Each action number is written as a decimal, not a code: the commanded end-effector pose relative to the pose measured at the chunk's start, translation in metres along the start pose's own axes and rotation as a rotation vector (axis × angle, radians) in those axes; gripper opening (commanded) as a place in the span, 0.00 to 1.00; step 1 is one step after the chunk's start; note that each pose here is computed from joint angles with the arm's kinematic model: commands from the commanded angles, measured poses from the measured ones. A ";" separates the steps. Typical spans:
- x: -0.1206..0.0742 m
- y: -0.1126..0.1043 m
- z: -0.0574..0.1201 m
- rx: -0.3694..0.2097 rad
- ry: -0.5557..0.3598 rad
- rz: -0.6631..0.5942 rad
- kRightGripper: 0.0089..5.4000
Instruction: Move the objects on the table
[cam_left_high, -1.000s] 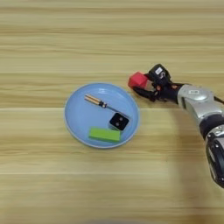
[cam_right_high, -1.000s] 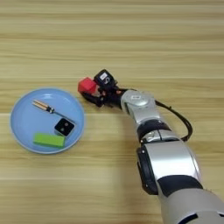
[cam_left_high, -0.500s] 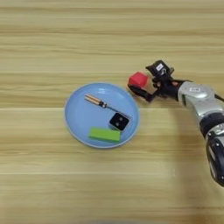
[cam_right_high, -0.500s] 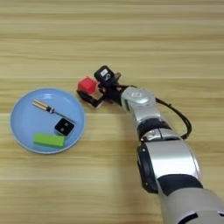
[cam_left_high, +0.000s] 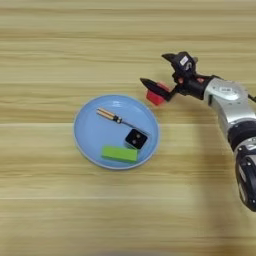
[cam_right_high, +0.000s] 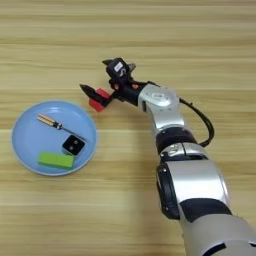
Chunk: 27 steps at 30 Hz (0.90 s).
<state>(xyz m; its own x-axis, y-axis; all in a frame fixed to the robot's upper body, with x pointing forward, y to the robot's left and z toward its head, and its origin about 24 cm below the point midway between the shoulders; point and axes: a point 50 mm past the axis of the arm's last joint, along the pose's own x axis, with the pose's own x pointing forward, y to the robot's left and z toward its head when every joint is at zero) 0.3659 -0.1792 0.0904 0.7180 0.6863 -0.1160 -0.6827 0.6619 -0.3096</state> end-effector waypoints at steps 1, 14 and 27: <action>0.004 -0.016 0.045 -0.111 -0.150 -0.021 1.00; 0.003 0.016 0.049 -0.108 -0.227 0.135 1.00; 0.009 0.051 0.037 -0.073 -0.154 0.278 1.00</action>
<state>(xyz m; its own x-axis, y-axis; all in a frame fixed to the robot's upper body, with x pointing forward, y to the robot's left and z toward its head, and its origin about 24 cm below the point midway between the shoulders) 0.3249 -0.1344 0.0796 0.4670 0.8775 -0.1092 -0.8650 0.4278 -0.2623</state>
